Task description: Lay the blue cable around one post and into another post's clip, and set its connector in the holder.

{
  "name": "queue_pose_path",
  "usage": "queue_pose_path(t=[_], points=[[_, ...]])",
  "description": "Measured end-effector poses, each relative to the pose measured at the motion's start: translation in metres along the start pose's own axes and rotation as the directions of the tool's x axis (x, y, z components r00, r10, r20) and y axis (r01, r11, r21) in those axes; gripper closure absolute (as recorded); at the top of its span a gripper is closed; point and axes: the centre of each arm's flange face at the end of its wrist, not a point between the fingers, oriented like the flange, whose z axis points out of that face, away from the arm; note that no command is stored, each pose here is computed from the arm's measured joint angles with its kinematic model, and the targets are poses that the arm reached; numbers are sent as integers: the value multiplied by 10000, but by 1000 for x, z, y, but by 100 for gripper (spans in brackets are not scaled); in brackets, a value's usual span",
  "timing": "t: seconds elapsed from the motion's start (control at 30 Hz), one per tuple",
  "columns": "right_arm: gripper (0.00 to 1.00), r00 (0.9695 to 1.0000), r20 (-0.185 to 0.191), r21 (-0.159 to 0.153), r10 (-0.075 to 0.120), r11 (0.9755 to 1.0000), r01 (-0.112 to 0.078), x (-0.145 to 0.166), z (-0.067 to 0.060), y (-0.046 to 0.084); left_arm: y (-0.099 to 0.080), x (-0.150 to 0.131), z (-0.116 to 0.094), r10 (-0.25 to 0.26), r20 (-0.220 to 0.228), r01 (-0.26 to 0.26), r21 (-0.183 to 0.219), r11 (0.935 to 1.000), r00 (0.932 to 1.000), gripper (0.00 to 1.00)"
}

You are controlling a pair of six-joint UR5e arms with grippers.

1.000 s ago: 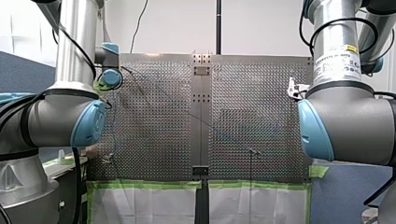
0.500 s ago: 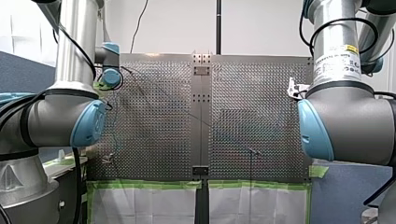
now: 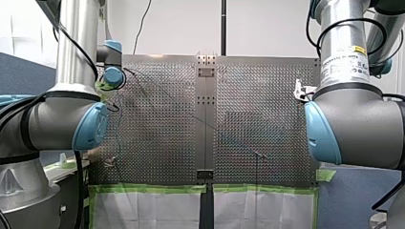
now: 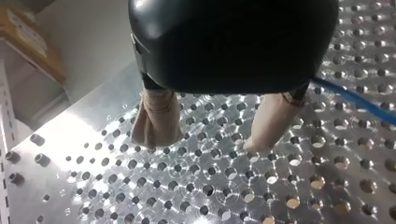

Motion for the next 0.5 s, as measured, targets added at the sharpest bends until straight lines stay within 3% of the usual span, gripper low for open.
queue_pose_path(t=[0.27, 0.5], points=[[0, 10000, 0, 1, 0, 10000, 0, 0, 0, 0, -9, -2, -18, -660, -465, 662, 18, 9978, 9967, 0], [0, 10000, -1, 1, -1, 10000, 1, 0, 0, 0, -21, -4, -43, -1298, -1055, 1339, 320, 9905, 9859, 0]])
